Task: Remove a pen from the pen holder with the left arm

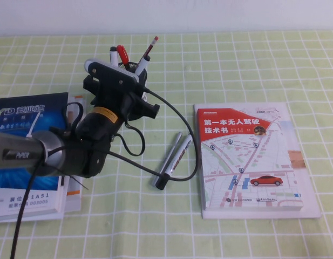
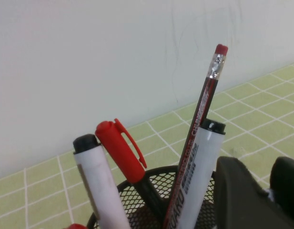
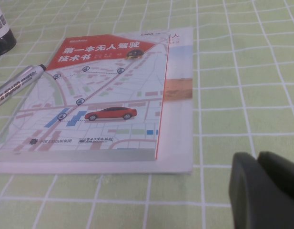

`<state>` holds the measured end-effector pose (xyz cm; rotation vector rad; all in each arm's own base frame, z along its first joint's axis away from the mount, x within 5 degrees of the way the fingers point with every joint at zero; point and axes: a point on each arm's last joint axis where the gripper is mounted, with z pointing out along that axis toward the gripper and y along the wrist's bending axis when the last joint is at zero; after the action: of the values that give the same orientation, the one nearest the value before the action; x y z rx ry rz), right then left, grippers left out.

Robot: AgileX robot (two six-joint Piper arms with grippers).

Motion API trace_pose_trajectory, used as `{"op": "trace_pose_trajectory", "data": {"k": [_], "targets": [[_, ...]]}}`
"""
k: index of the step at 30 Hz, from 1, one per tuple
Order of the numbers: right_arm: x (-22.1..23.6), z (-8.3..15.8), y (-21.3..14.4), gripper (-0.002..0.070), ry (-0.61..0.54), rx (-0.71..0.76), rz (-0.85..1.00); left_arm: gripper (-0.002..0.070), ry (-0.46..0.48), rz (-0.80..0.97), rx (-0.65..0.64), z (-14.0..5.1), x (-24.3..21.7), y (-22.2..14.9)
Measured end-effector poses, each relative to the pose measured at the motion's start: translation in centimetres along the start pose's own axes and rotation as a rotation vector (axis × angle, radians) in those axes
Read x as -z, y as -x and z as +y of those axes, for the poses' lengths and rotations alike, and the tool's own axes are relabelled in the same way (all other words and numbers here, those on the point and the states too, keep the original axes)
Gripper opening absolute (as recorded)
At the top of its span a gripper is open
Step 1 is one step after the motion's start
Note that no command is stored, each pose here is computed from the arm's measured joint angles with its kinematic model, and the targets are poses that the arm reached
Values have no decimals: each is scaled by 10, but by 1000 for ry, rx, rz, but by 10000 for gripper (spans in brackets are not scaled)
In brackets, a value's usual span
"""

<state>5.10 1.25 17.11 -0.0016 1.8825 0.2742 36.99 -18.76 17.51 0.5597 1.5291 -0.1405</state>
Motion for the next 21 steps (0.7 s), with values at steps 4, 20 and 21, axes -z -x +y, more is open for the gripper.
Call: {"op": "trace_pose_trajectory", "data": {"k": [4,20,21], "targets": [[0,0,0,-14,0,0,0,109,1,0,-7,1,0,0],[0,0,0,-14,0,0,0,105,-13,16,-19,7,9,28],[0,0,0,-14,0,0,0,105,-18,29,-18,8,11,32]]}}
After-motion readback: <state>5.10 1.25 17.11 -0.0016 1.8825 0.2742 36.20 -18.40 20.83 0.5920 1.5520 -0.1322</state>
